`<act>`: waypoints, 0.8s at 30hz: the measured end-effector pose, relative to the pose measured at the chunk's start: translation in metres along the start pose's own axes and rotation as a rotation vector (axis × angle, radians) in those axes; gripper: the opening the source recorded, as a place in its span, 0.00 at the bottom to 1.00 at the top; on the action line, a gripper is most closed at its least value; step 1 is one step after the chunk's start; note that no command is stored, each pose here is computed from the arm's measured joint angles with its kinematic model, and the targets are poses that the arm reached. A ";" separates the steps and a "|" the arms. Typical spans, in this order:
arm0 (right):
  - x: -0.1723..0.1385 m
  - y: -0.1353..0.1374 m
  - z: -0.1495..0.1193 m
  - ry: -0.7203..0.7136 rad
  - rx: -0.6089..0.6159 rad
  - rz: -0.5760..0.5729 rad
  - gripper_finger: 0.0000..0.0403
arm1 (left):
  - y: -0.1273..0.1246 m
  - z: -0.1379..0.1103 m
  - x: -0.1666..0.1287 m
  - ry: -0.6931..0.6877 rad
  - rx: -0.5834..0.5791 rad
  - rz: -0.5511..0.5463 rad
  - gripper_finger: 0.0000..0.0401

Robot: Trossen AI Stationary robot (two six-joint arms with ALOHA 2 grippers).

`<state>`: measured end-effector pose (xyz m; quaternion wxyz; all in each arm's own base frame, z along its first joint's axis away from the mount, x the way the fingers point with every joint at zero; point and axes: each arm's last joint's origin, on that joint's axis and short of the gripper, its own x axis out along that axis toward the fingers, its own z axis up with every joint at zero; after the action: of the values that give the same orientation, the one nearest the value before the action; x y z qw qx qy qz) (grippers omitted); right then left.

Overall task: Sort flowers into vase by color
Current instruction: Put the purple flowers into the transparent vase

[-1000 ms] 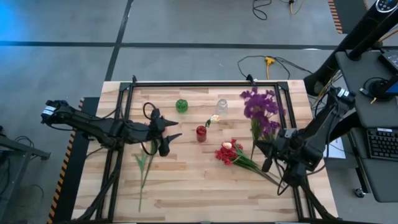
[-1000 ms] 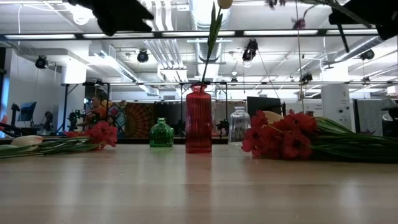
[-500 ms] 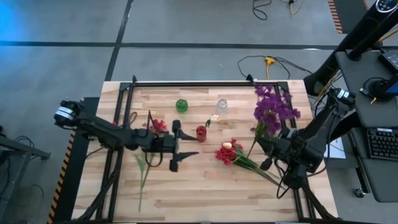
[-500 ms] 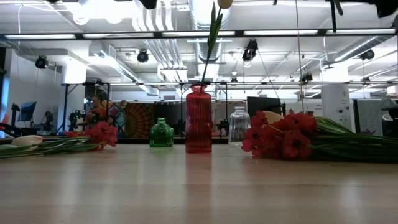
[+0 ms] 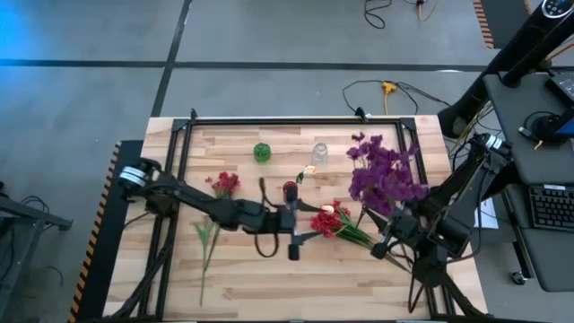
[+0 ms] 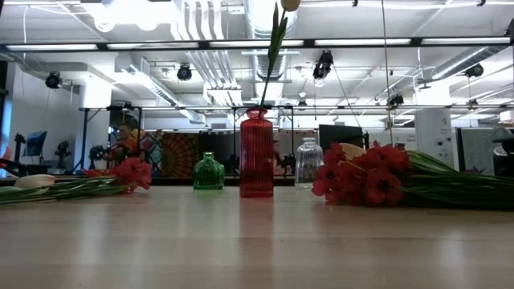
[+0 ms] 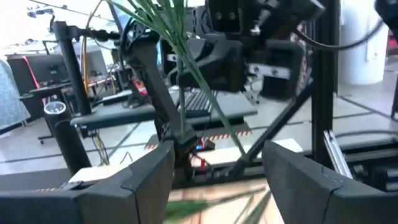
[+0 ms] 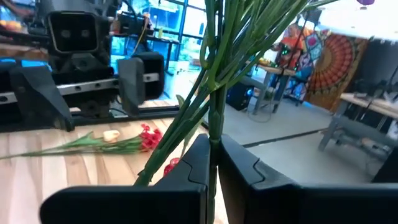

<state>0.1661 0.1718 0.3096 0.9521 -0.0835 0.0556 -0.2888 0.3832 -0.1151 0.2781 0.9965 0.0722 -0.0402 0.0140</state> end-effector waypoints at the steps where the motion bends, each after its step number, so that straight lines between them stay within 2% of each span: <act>1: 0.000 0.003 0.002 -0.001 -0.010 -0.001 0.03 | -0.002 0.001 0.005 -0.004 0.000 -0.002 0.57; 11: 0.001 0.024 0.013 -0.013 -0.129 -0.022 0.03 | -0.014 0.003 0.039 0.000 -0.022 -0.024 0.60; 14: 0.001 0.026 0.015 -0.014 -0.138 -0.023 0.03 | -0.018 0.002 0.046 -0.010 -0.027 -0.064 0.60; 24: 0.001 0.025 0.017 -0.016 -0.133 -0.025 0.03 | -0.023 0.000 0.068 -0.023 -0.040 -0.059 0.60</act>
<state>0.1832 0.1939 0.3211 0.9411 -0.1496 0.0661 -0.2958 0.4518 -0.1367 0.2802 0.9972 0.0537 -0.0500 -0.0169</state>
